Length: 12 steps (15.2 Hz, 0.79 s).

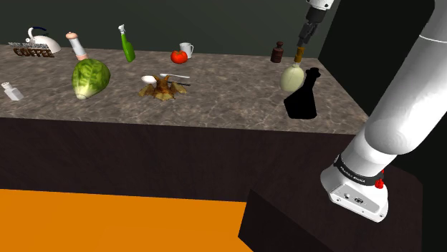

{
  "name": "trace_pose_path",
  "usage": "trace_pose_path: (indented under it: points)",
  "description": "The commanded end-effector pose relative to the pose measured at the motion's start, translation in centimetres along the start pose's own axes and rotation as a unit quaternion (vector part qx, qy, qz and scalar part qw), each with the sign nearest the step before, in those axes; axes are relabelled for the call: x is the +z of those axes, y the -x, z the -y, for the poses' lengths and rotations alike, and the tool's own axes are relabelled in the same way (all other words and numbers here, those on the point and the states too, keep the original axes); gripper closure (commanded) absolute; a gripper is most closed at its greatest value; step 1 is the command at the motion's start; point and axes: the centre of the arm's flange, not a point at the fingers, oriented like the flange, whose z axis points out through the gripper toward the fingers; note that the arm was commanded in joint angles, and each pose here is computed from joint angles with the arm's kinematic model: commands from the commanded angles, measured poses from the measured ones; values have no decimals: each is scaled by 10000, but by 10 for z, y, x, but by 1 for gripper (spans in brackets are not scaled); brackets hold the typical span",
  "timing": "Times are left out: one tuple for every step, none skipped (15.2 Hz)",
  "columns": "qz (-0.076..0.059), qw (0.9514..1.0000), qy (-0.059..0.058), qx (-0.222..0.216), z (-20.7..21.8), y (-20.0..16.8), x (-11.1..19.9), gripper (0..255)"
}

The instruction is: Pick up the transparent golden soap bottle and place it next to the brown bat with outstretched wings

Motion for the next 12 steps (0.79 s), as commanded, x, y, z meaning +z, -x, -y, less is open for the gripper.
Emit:
trace_pose_path:
  points:
    - [-4, 10000, 13, -23, -24, -7, 6, 0]
    - [-3, 10000, 20, -28, -36, -9, 9, 0]
    - [-3, 10000, 21, -28, -37, -10, 9, 0]
    - [-3, 10000, 21, -28, -37, -10, 15, 0]
    - [-3, 10000, 21, -28, -37, -10, 20, 0]
    - [-3, 10000, 21, -28, -37, -10, 25, 0]
    - [-3, 10000, 21, -28, -37, -10, 31, 0]
    - [-3, 10000, 21, -28, -37, -10, 36, 0]
    - [-3, 10000, 21, -28, -37, -10, 41, 0]
    - [-3, 10000, 21, -28, -37, -10, 50, 0]
    - [-3, 10000, 21, -28, -37, -10, 50, 0]
    - [-3, 10000, 21, -28, -37, -10, 50, 0]
